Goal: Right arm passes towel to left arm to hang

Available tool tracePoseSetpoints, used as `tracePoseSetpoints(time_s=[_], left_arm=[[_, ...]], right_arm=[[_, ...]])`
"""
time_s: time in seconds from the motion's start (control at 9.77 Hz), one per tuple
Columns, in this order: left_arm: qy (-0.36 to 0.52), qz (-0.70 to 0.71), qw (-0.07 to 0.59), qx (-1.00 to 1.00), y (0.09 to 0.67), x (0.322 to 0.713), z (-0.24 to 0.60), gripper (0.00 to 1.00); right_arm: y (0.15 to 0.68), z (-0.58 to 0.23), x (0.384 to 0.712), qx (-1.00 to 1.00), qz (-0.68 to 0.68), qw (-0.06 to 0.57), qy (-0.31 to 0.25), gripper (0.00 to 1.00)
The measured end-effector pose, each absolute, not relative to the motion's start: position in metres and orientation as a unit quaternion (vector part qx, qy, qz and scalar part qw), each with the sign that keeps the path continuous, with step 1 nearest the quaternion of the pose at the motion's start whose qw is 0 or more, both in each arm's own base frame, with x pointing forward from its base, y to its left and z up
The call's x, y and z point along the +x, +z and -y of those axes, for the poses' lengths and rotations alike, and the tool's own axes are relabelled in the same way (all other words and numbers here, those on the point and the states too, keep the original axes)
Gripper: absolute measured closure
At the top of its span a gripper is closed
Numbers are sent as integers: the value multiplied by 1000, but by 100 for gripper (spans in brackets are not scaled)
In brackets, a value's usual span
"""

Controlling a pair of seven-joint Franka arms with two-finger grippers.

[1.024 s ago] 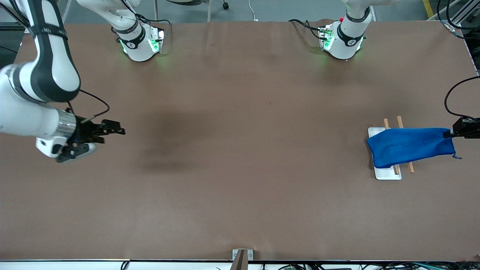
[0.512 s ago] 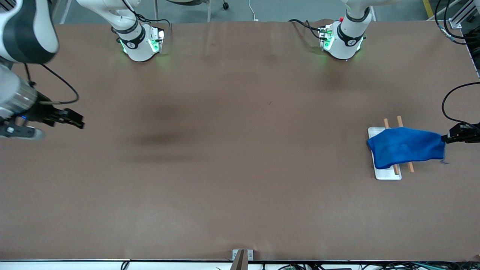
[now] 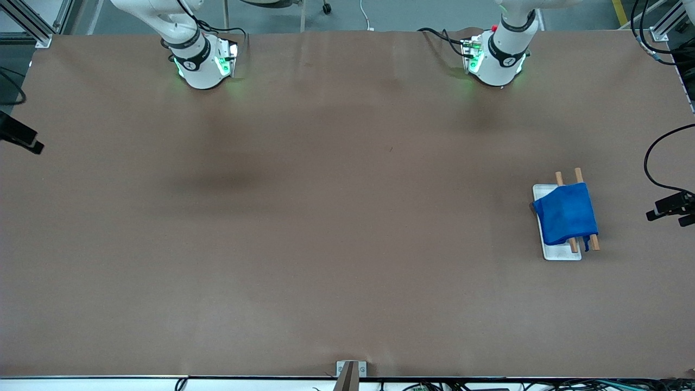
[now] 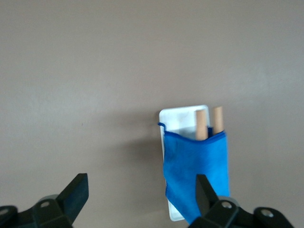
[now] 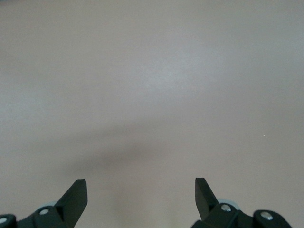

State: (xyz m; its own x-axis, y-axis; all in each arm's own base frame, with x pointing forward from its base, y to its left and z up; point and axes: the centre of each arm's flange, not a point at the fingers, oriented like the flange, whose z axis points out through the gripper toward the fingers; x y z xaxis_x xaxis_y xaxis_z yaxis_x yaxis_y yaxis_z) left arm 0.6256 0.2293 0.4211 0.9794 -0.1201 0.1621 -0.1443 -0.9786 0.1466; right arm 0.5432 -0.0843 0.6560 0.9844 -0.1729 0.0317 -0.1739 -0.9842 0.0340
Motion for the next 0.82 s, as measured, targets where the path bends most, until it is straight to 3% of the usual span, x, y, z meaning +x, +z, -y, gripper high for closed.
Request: tracePoseSetpoints(time_s=[0.31,0.82], left_arm=[[81,101,59,990,470,612,-160,0],[85,-4,37,996,566,561,-2,0]], right_arm=[[655,95,541,995,95,19,6,0],[652,98,537,995,98,18,-8,0]])
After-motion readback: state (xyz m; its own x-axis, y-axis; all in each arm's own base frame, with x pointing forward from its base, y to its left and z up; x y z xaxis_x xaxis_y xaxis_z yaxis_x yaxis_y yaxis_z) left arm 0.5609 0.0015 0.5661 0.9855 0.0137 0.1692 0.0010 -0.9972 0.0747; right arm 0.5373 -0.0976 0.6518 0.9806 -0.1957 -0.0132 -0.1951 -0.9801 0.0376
